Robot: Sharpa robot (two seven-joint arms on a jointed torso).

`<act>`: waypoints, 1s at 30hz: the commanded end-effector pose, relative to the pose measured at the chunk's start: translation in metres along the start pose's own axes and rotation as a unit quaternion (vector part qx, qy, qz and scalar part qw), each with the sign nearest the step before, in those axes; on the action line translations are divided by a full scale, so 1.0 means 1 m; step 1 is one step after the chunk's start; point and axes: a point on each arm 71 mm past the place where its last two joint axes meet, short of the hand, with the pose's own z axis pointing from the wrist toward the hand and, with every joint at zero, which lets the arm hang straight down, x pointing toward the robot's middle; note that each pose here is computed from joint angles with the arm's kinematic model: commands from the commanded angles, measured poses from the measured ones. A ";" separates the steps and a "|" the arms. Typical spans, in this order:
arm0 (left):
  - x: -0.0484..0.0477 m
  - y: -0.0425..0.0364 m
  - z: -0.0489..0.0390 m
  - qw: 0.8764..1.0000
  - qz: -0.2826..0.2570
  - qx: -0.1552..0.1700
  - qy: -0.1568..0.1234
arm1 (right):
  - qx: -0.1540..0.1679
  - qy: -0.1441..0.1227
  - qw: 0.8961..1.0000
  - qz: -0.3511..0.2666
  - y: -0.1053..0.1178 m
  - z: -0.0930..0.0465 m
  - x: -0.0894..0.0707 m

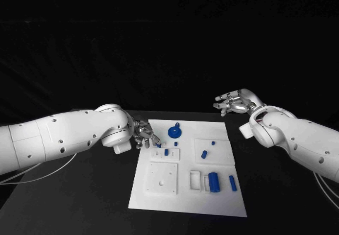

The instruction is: Assemble the parts on the task board

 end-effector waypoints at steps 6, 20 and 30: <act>0.0041 -0.0027 0.0004 0.998 0.061 0.007 -0.032 | -0.003 0.008 1.000 -0.001 0.000 0.000 0.003; 0.0186 0.0035 0.0060 0.997 0.064 0.001 -0.035 | -0.003 0.011 1.000 0.001 -0.001 -0.001 0.005; 0.0244 0.0072 0.0077 0.998 0.061 -0.001 -0.034 | -0.001 0.012 1.000 0.001 -0.003 -0.001 0.006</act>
